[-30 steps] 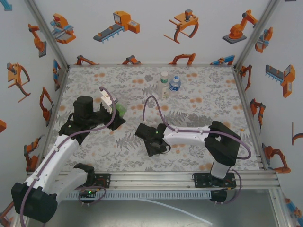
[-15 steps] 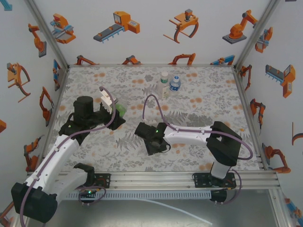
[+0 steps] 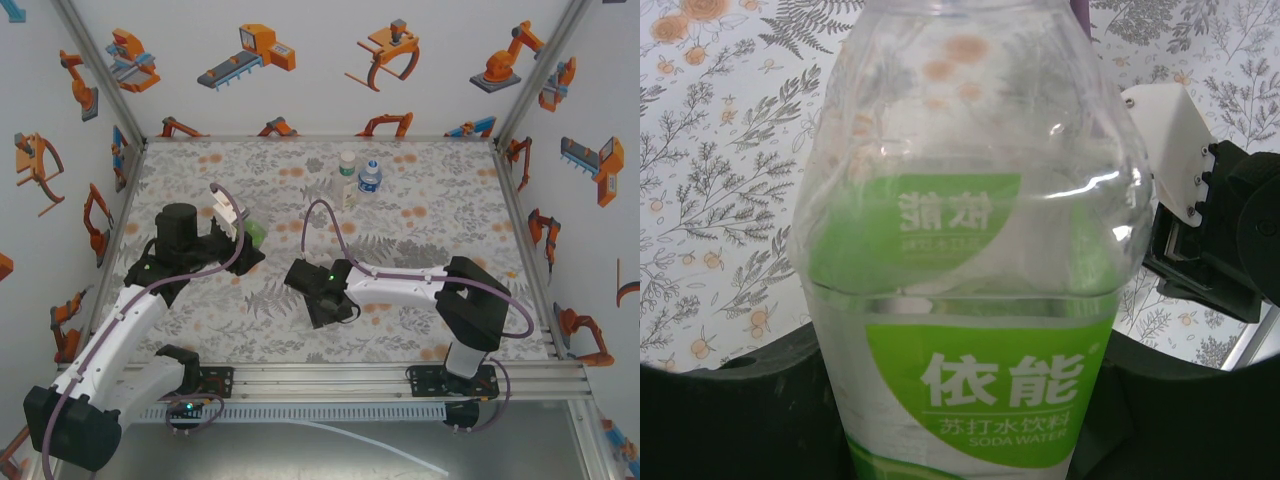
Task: Screw on the bottle caps
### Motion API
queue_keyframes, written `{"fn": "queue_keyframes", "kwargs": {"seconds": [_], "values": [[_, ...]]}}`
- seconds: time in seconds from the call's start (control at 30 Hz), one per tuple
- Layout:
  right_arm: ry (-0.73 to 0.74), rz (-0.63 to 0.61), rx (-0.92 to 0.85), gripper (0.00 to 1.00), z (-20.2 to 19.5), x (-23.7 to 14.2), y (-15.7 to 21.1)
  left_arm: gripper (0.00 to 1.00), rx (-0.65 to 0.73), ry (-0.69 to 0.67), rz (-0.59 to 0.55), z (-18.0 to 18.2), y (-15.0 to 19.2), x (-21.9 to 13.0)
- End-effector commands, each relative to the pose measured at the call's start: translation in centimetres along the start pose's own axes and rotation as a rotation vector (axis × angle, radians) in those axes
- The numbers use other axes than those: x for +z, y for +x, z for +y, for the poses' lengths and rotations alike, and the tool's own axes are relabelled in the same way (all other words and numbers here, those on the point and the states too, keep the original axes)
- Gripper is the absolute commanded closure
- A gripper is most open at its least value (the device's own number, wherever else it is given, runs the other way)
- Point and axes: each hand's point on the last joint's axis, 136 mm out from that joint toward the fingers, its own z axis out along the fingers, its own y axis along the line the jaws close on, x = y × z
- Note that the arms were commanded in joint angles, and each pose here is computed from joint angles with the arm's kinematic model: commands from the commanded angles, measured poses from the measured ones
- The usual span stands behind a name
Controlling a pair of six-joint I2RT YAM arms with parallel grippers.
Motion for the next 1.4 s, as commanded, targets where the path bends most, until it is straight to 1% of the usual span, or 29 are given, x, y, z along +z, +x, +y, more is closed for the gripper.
{"fn": "queue_keyframes", "kwargs": {"seconds": [0.0,1.3,1.37], "values": [[0.035,0.013,0.007,0.53,-0.5,0.4,0.5,0.98,0.027,-0.002,-0.022,0.0,-1.3,-0.5],[0.075,0.017,0.032,0.53,-1.4,0.5,0.8,0.97,0.024,-0.002,-0.019,0.1,-1.2,-0.4],[0.068,0.018,0.03,0.54,-1.3,0.5,0.8,0.97,0.024,-0.002,-0.02,0.1,-1.2,-0.4]]}}
